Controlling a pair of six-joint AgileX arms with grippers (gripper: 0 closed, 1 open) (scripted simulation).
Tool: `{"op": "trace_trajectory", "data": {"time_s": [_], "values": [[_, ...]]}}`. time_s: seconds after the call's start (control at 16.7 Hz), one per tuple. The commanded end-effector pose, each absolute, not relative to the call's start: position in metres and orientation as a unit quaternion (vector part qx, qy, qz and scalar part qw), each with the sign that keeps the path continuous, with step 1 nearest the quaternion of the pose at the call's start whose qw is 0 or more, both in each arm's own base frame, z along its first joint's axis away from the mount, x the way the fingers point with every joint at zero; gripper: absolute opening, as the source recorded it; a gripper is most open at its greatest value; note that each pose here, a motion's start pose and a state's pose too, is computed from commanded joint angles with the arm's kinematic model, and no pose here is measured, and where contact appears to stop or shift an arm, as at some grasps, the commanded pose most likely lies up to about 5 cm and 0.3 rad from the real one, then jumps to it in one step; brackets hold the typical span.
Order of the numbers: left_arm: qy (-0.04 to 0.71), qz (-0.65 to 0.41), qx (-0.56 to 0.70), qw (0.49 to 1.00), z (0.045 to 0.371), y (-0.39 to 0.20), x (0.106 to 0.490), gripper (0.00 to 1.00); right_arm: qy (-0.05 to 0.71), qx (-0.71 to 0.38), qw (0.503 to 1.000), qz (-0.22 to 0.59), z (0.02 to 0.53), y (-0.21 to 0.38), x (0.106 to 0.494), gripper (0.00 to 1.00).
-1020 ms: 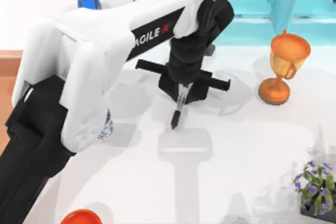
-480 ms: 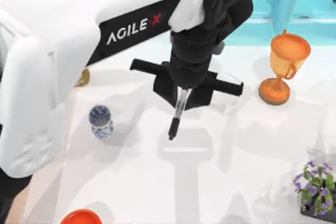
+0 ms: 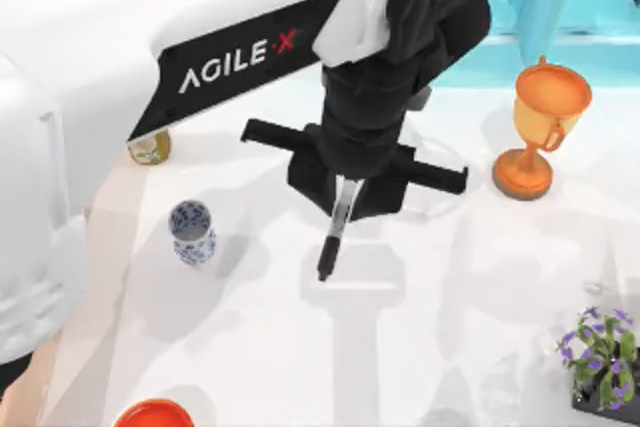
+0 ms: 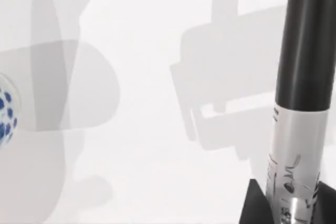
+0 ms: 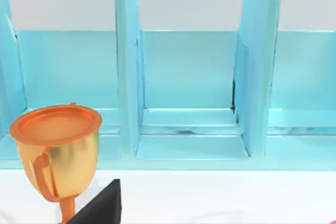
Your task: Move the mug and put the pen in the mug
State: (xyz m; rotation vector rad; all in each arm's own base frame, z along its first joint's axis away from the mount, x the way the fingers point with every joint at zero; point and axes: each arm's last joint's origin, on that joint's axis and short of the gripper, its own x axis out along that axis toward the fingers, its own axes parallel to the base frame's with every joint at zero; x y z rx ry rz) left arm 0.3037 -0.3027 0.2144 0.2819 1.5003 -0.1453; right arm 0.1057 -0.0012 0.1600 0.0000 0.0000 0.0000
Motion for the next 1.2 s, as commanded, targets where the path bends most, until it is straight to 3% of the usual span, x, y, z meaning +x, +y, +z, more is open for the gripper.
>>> {"op": "trace_trajectory", "data": {"time_s": [0.3,0.54,0.9,1.2], "values": [[0.647,-0.069,0.159,0.743,0.194,-0.295,0.302,0.00,0.000,0.000,1.000,0.000,0.160,-0.001,0.106,1.00],[0.557,-0.081,0.167,0.809,0.190,-0.278,0.296,0.00,0.000,0.000,1.000,0.000,0.160,-0.001,0.106,1.00],[0.303,-0.097,0.077,0.945,0.239,-0.235,0.267,0.00,0.000,0.000,1.000,0.000,0.160,-0.001,0.106,1.00],[0.086,-0.097,-0.027,0.991,0.271,-0.187,0.219,0.00,0.000,0.000,1.000,0.000,0.160,-0.001,0.106,1.00]]}}
